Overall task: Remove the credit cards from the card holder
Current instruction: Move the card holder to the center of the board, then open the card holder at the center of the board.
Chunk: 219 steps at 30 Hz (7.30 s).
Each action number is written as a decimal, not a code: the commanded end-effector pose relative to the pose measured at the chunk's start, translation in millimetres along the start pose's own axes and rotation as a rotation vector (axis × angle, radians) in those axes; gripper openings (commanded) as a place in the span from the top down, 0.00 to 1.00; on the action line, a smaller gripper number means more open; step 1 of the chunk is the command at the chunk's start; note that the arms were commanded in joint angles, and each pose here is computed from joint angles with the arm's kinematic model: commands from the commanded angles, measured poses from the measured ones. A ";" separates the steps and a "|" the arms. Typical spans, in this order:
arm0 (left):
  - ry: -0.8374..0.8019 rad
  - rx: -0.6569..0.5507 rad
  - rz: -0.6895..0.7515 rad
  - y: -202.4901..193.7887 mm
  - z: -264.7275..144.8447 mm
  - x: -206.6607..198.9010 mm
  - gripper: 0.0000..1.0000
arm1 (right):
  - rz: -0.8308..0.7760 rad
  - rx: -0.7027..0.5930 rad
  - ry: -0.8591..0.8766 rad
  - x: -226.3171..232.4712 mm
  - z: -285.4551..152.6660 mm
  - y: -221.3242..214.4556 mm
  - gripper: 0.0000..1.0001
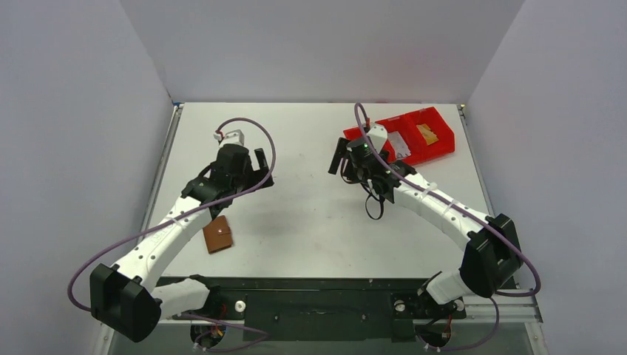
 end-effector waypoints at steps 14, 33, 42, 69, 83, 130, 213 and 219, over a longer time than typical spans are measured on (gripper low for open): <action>0.229 -0.071 -0.116 7.3 -7.3 60.2 0.03 | 0.018 -0.051 0.040 8.1 -8.2 14.8 0.01; 0.496 -0.016 -0.472 -52.6 17.8 152.8 0.35 | -0.047 -0.010 0.045 1.5 -1.8 -4.4 0.04; 0.472 0.038 -0.521 -63.5 34.5 156.6 0.60 | -0.046 -0.013 0.033 -3.7 -3.3 -8.7 0.05; 0.640 0.040 -0.477 -73.6 40.8 174.2 0.50 | -0.038 0.023 0.046 -2.4 4.3 -20.7 0.05; 0.542 0.137 -0.464 -92.6 61.6 146.4 1.00 | -0.042 0.037 0.079 -1.5 3.5 -29.7 0.06; -0.184 0.534 -0.287 -123.5 86.7 -82.8 0.85 | -0.043 0.069 0.253 18.6 23.8 -87.3 0.14; -0.141 0.406 -0.280 -85.6 58.7 11.3 0.49 | -0.203 0.013 0.185 87.6 -4.3 -68.7 1.00; -0.150 0.430 -0.274 -91.6 61.3 11.7 0.50 | -0.221 0.035 0.087 74.4 6.0 -72.5 1.00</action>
Point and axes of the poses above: each gripper's point midway between its finger pads, its own z axis out along the fingers, its own x axis along the line the jaws close on, y = z × x, the point moved 6 cm from there along -z, back along the fingers, and after that the axes turned 10 degrees about -z, right-handed, at the moved point
